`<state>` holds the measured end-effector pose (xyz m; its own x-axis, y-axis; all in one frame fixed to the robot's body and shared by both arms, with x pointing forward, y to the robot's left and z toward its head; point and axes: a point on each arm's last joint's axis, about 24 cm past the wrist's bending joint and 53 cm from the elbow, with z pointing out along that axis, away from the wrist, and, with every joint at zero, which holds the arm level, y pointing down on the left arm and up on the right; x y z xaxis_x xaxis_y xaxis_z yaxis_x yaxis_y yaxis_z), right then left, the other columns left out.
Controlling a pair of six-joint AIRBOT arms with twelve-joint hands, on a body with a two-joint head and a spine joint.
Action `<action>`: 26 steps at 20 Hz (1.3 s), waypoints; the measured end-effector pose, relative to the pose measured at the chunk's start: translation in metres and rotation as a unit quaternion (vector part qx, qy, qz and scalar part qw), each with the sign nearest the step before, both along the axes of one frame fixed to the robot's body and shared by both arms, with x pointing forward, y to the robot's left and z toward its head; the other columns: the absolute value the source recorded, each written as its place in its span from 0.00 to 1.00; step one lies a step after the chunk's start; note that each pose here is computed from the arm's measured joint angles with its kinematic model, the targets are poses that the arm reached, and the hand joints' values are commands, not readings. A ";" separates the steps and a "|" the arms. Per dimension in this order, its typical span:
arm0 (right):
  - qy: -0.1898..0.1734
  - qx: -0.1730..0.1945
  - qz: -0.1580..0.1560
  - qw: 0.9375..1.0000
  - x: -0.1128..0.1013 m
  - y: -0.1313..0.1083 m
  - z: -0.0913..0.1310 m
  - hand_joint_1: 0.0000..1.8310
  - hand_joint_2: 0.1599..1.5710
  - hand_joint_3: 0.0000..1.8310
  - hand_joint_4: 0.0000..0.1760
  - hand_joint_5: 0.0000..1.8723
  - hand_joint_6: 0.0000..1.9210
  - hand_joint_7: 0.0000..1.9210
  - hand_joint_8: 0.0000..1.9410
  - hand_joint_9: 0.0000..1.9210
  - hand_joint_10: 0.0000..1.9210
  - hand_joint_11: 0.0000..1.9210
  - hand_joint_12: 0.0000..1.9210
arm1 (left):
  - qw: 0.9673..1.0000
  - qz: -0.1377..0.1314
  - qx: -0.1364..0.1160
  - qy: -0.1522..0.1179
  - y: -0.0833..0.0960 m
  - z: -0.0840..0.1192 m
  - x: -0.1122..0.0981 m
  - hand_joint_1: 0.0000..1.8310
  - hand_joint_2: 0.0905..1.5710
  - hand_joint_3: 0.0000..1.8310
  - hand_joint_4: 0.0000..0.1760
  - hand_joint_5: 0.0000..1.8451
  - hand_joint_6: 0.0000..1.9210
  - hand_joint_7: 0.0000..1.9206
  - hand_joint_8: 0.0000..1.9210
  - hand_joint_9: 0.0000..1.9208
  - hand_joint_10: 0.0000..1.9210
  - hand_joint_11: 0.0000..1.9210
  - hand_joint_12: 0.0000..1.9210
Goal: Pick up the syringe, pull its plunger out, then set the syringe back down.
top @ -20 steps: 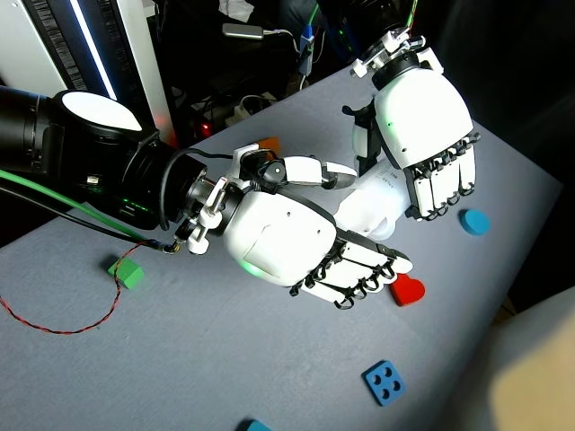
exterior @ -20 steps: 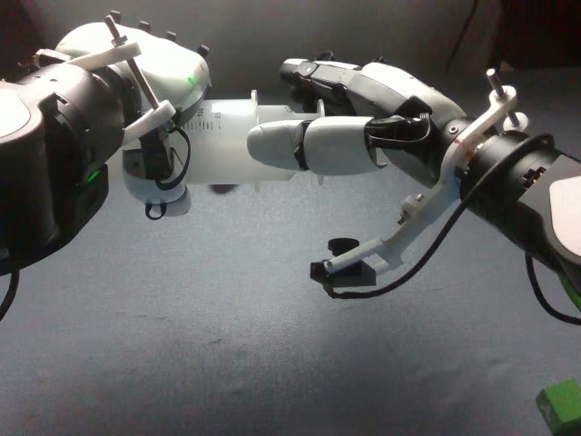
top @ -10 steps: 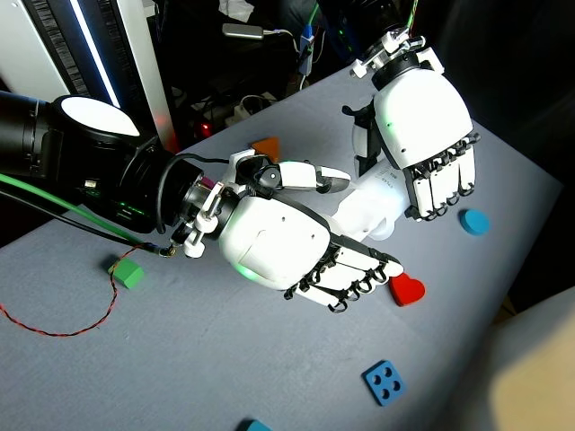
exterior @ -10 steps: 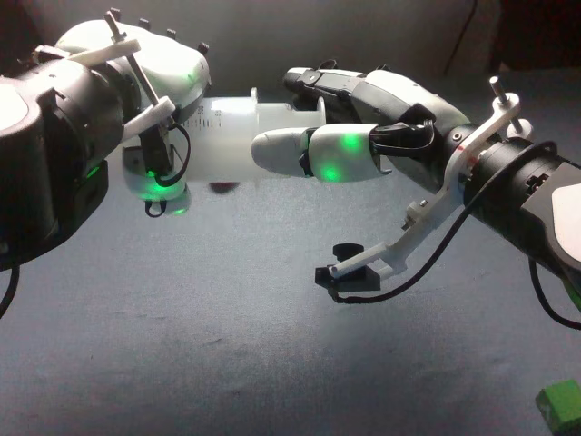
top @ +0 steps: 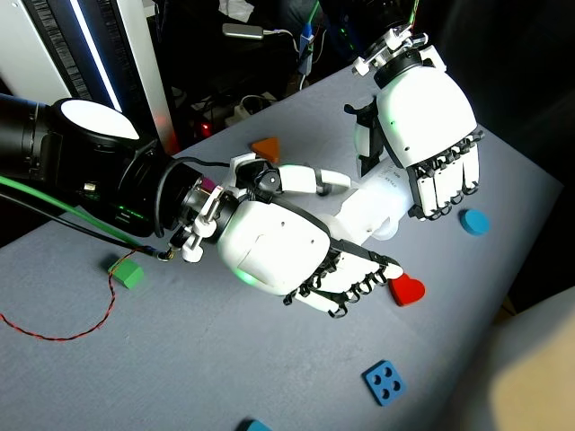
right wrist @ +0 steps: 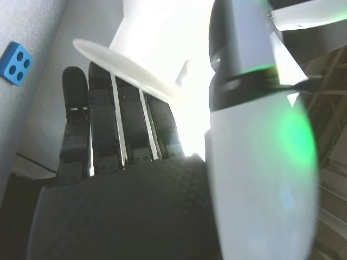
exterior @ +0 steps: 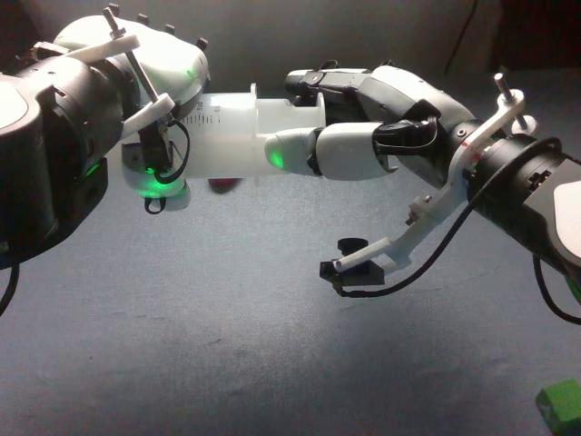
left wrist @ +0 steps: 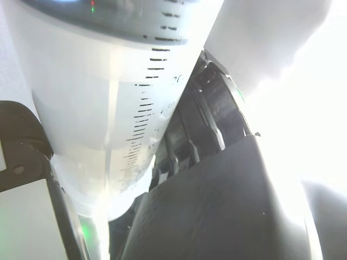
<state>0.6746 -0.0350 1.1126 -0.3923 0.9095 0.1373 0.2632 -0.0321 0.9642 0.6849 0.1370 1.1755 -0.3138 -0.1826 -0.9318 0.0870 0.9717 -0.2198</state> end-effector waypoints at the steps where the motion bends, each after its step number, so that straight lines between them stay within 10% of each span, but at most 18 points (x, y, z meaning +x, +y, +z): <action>1: 0.000 0.000 -0.001 1.000 0.000 -0.001 0.000 0.58 0.62 0.00 0.00 0.23 0.01 0.26 0.00 0.25 0.01 0.05 0.55 | 1.000 0.000 0.000 0.000 0.000 0.000 0.000 0.81 0.73 0.00 0.00 0.42 0.61 0.38 0.67 0.40 0.66 0.41 0.84; 7: -0.004 -0.001 -0.009 1.000 0.005 -0.007 0.002 0.63 0.64 0.00 0.00 0.43 0.03 0.46 0.03 0.46 0.06 0.27 0.59 | 1.000 0.000 0.000 0.001 0.000 -0.001 0.000 0.81 0.73 0.00 0.00 0.42 0.61 0.38 0.68 0.41 0.66 0.41 0.84; 8: -0.006 -0.002 -0.009 1.000 0.006 -0.007 0.003 0.65 0.69 0.00 0.00 0.42 0.51 0.51 0.42 0.48 0.11 0.31 0.64 | 1.000 0.001 -0.001 0.002 0.000 -0.001 0.000 0.80 0.76 0.00 0.00 0.37 0.68 0.33 0.72 0.36 0.71 0.36 0.88; 9: -0.008 -0.002 -0.010 1.000 0.007 -0.007 0.005 0.66 0.73 0.00 0.00 0.38 0.64 0.50 0.55 0.47 0.22 0.32 0.67 | 1.000 0.000 -0.001 0.002 0.000 -0.001 0.000 0.80 0.77 0.00 0.00 0.35 0.69 0.32 0.73 0.35 0.72 0.35 0.88; 10: -0.010 -0.003 -0.009 1.000 0.007 -0.007 0.005 0.72 0.74 0.00 0.00 0.34 0.66 0.46 0.58 0.42 0.65 0.34 0.70 | 1.000 0.001 -0.001 0.001 0.000 -0.001 0.000 0.80 0.77 0.00 0.00 0.35 0.70 0.32 0.74 0.35 0.72 0.34 0.89; 11: -0.011 -0.005 -0.008 1.000 0.007 -0.007 0.005 0.73 0.74 0.00 0.00 0.34 0.66 0.45 0.59 0.41 0.75 0.35 0.71 | 1.000 0.000 0.000 0.001 0.000 -0.001 0.000 0.80 0.78 0.00 0.00 0.35 0.70 0.31 0.74 0.34 0.73 0.34 0.89; 26: -0.012 -0.010 -0.008 1.000 0.008 -0.016 0.007 0.74 0.72 0.00 0.00 0.39 0.65 0.48 0.54 0.44 0.72 0.40 0.72 | 1.000 -0.009 -0.006 0.002 -0.006 -0.001 -0.002 0.81 0.74 0.00 0.00 0.42 0.62 0.38 0.68 0.41 0.67 0.39 0.86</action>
